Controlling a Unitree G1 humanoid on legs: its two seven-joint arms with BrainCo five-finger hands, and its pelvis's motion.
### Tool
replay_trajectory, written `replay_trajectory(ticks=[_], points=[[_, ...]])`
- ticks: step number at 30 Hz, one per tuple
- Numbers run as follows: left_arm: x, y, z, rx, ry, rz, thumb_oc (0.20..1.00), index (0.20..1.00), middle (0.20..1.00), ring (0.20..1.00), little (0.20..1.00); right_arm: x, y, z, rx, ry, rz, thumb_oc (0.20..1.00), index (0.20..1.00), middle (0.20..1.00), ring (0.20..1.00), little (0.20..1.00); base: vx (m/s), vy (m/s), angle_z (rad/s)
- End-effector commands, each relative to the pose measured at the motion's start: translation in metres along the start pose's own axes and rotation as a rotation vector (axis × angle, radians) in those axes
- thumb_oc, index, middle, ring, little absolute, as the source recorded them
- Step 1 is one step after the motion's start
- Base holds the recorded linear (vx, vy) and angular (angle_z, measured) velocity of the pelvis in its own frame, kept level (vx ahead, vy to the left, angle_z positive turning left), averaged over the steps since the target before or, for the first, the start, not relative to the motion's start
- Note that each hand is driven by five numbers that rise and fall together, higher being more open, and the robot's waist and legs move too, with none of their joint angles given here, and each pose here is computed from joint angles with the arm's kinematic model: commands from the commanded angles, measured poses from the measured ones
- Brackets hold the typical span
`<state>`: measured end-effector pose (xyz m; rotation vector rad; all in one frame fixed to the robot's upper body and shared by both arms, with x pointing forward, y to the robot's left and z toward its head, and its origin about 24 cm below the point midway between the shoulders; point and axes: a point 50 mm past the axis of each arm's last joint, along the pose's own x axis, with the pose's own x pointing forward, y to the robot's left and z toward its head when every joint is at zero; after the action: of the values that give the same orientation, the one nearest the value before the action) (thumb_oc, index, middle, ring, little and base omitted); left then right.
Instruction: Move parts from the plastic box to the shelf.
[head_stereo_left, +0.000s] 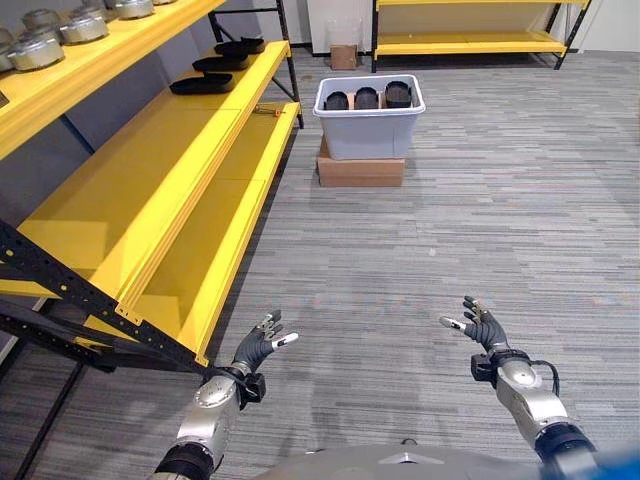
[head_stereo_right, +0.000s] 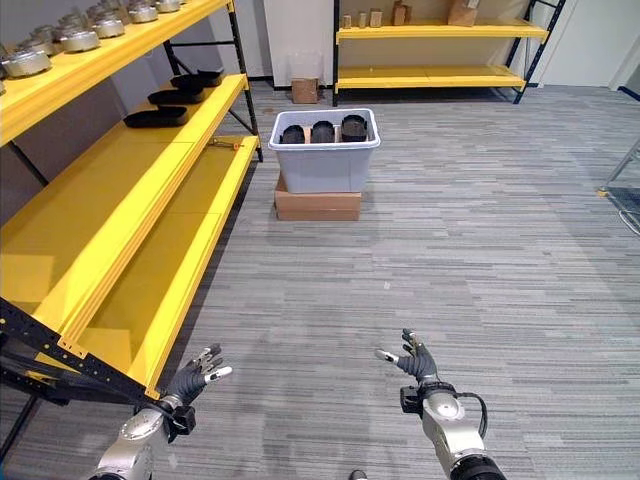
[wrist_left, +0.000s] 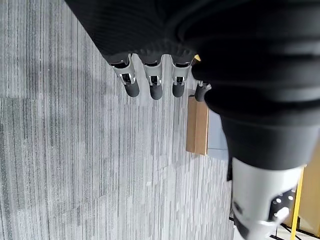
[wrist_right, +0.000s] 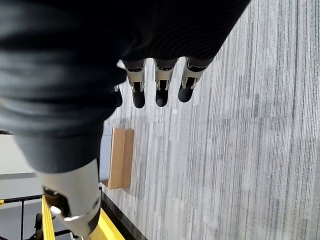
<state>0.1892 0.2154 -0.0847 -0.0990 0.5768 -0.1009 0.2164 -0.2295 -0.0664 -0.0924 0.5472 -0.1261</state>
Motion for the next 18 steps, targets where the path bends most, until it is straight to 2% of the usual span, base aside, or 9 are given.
replay_trajectory(ticks=[1,18], points=[[0.008,0.007,0.027,0.043,-0.073,-0.023,1.0,1.0,1.0,1.0,1.0,0.006,-0.002,0.031,0.019,-0.139,-0.009,1.0,1.0,1.0,1.0,1.0,0.07,0.132,-0.02],[0.001,0.022,0.028,0.022,-0.099,0.045,1.0,1.0,1.0,1.0,1.0,0.006,-0.005,0.043,0.046,-0.194,-0.034,1.0,1.0,1.0,1.0,1.0,0.05,0.127,-0.05]])
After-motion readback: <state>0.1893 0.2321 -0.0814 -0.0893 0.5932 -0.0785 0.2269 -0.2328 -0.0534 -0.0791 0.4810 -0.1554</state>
